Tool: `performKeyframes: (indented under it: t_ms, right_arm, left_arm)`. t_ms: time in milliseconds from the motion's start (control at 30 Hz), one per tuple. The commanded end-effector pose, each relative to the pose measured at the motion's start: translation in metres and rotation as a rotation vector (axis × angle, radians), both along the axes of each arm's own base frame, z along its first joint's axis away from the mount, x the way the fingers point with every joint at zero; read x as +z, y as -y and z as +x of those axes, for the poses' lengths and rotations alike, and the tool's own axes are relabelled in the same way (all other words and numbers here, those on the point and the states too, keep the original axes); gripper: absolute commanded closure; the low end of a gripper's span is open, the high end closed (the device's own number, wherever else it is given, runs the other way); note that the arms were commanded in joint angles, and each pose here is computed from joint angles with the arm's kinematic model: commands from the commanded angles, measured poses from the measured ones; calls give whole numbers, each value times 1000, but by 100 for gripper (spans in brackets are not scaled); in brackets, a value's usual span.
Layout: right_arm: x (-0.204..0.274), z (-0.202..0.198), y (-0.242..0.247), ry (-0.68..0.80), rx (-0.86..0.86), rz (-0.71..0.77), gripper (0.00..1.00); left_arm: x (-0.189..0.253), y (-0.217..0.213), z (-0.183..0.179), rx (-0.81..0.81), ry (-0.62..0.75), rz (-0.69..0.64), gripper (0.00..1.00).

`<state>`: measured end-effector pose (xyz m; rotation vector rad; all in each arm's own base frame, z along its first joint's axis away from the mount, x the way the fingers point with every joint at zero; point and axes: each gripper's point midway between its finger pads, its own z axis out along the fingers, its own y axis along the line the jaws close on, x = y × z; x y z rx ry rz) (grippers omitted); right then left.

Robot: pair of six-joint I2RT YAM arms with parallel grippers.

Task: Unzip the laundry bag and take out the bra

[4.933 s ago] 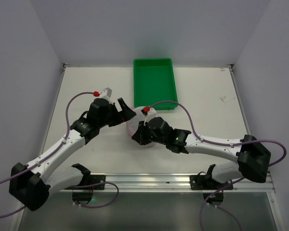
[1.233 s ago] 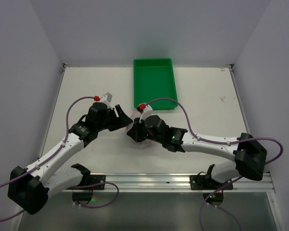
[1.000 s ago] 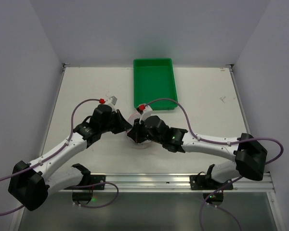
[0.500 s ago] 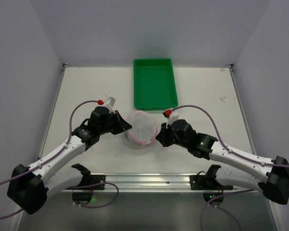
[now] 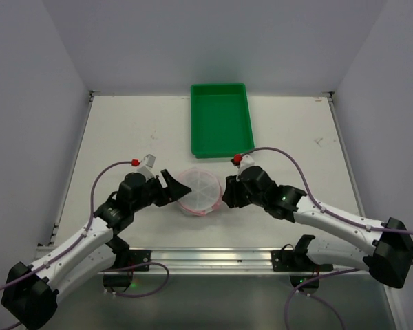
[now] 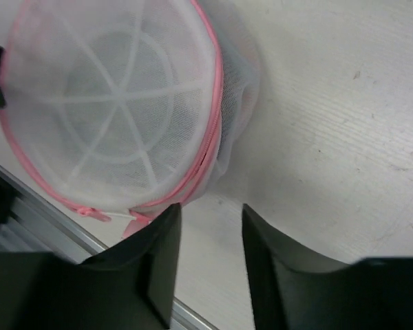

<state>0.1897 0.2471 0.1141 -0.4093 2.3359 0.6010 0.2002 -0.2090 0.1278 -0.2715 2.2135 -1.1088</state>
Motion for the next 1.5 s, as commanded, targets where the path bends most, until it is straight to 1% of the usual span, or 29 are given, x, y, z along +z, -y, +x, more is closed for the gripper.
performKeyframes:
  t_ms: [0, 33, 67, 133, 200, 267, 333, 467, 567, 667, 733, 833, 1000, 1033, 1133, 1367, 1433, 1467]
  right_arm:
    - [56, 10, -14, 68, -56, 174, 52]
    - [58, 12, -11, 73, -84, 189, 45]
    - [63, 13, -13, 70, -111, 229, 43]
    - [64, 13, -10, 71, -136, 261, 40]
    - [67, 12, -13, 77, -137, 301, 38]
    - [71, 13, -16, 88, -124, 315, 33]
    - [74, 15, -19, 93, -113, 313, 31]
    - [79, 18, -25, 102, -97, 311, 30]
    - [70, 18, -24, 86, -110, 300, 29]
    - [61, 16, -23, 69, -116, 304, 29]
    - [49, 16, -20, 57, -130, 290, 30]
    - [41, 21, -19, 60, -147, 285, 33]
    - [44, 41, -22, 110, -142, 251, 35]
    - [38, 48, -23, 107, -143, 230, 35]
    - [33, 63, -31, 123, -109, 213, 37]
    - [36, 80, -57, 164, 12, 200, 42]
    - [38, 77, -65, 168, 68, 207, 46]
    - [40, 79, -69, 170, 81, 208, 50]
  left_arm:
    - [38, -4, 14, 39, 114, 0, 18]
    - [37, -9, 15, 55, 106, 35, 11]
    - [41, -12, 17, 52, 131, 66, 10]
    - [50, -22, 24, 70, 156, 146, 9]
    - [59, -26, 29, 80, 179, 188, 9]
    - [53, -32, 32, 74, 177, 254, 11]
    - [50, -34, 34, 59, 171, 290, 13]
    - [49, -31, 38, 35, 177, 308, 16]
    - [51, -20, 44, -12, 201, 298, 17]
    - [51, -11, 53, -60, 209, 329, 20]
    - [49, -5, 59, -86, 207, 334, 24]
    - [43, 2, 61, -124, 196, 333, 26]
    - [40, 0, 55, -120, 197, 318, 26]
    - [40, -1, 53, -115, 198, 319, 26]
    - [44, -7, 51, -95, 206, 328, 25]
    - [43, -20, 50, -50, 190, 362, 23]
    - [41, -23, 49, -46, 182, 372, 22]
    - [40, -25, 48, -42, 177, 374, 22]
